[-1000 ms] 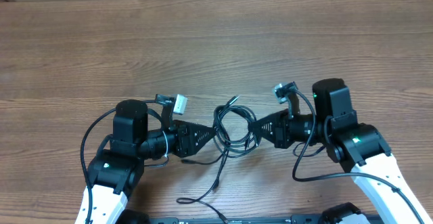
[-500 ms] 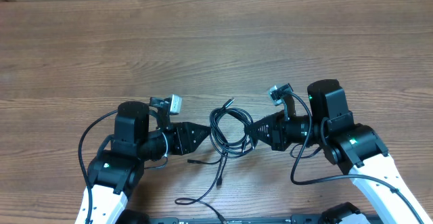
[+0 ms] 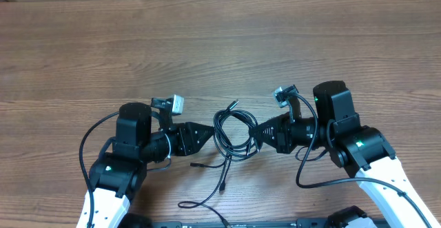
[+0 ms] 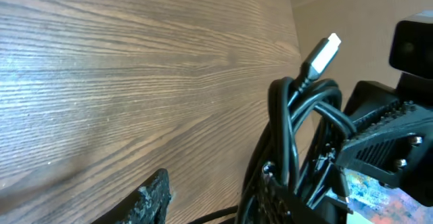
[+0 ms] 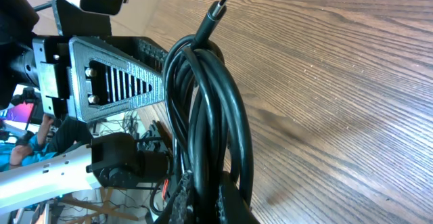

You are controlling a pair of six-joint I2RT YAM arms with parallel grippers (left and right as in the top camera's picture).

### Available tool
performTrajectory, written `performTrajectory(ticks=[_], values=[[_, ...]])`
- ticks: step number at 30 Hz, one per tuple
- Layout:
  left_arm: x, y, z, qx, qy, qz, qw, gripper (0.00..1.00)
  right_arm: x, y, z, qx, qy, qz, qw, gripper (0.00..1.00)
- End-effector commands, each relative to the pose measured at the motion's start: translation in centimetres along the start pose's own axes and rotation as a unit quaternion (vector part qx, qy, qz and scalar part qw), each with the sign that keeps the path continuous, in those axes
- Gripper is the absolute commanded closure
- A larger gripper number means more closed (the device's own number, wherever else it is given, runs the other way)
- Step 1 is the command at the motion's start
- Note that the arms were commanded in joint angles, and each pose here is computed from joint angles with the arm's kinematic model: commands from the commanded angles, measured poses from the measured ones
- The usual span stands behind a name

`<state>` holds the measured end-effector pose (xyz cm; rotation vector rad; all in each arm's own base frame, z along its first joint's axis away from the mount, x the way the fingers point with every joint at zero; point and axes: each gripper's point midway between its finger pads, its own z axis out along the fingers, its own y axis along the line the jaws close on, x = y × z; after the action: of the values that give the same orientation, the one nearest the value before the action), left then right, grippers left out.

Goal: Untangle cables

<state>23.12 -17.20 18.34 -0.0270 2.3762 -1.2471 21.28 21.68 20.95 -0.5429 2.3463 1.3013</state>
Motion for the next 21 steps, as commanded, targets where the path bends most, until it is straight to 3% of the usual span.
performTrajectory(ticks=[1, 8, 21], values=[[-0.4, -1.1, -0.2, 0.018, -0.001, 0.006, 1.000, 0.57, -0.8, 1.4, -0.4, -0.018, -0.009, -0.020, 1.000, 0.96], [-0.2, -2.7, 0.4, 0.039, 0.001, 0.029, 0.999, 0.56, -0.8, 1.4, -0.4, -0.018, -0.009, -0.020, 1.000, 0.96], [0.1, -1.3, 2.8, 0.000, 0.015, 0.002, 1.000, 0.55, -0.8, 1.4, -0.4, -0.018, -0.009, -0.020, 1.000, 0.96]])
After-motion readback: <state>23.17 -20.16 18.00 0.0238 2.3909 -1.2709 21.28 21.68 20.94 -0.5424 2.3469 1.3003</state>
